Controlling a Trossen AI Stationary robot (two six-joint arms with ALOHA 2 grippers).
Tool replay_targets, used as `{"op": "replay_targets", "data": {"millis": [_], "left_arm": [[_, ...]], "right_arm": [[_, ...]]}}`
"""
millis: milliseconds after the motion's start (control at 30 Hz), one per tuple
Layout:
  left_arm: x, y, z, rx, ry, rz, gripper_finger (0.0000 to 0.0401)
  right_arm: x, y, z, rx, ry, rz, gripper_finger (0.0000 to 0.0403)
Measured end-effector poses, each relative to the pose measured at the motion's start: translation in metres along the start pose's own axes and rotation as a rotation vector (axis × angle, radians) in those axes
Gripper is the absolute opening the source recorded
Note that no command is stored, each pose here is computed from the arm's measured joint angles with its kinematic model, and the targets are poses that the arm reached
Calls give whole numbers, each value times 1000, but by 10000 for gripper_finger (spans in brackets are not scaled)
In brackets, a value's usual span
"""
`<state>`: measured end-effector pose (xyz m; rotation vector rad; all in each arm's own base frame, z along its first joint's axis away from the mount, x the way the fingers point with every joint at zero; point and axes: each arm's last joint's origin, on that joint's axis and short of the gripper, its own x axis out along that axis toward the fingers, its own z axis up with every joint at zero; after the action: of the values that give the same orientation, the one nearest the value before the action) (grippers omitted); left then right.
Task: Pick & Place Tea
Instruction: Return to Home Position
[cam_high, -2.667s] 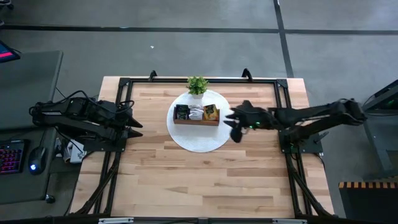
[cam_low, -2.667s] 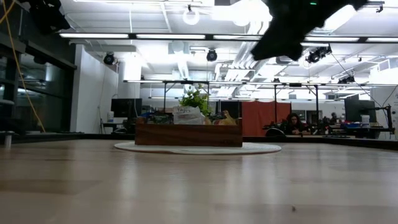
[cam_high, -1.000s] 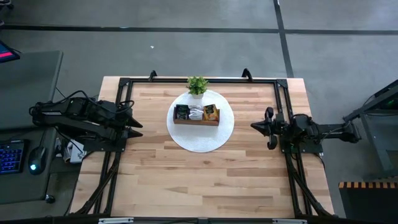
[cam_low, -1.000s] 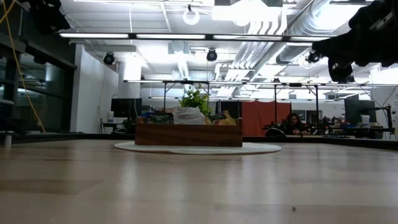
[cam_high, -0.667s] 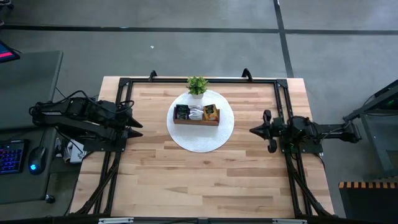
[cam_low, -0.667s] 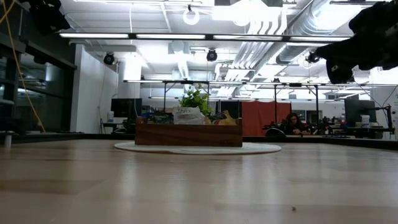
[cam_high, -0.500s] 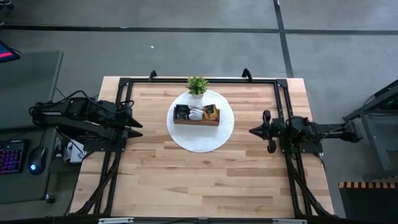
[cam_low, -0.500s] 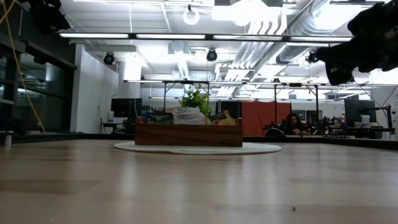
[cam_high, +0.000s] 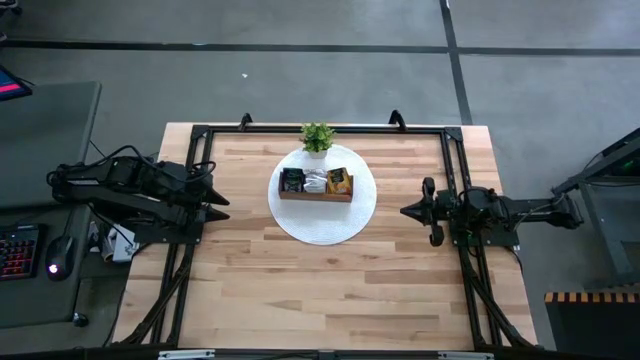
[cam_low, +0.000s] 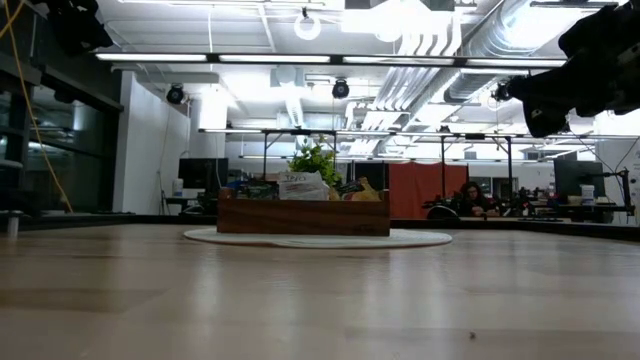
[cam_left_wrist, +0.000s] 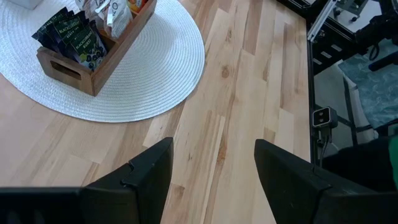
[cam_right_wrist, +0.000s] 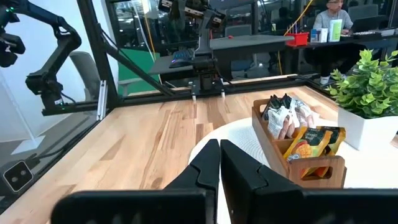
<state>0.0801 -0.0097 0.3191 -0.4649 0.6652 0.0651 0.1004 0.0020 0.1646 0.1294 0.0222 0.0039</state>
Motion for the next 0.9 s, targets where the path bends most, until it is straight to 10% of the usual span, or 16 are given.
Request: {"op": "replay_targets", "data": {"millis": [600, 900], "left_arm": [[-2, 0, -1, 0, -8, -5, 223], [-14, 22, -37, -4, -273, -157, 223]], "right_arm": [[0, 0, 0, 0, 0, -1, 11], [0, 0, 0, 0, 0, -2, 12]]}}
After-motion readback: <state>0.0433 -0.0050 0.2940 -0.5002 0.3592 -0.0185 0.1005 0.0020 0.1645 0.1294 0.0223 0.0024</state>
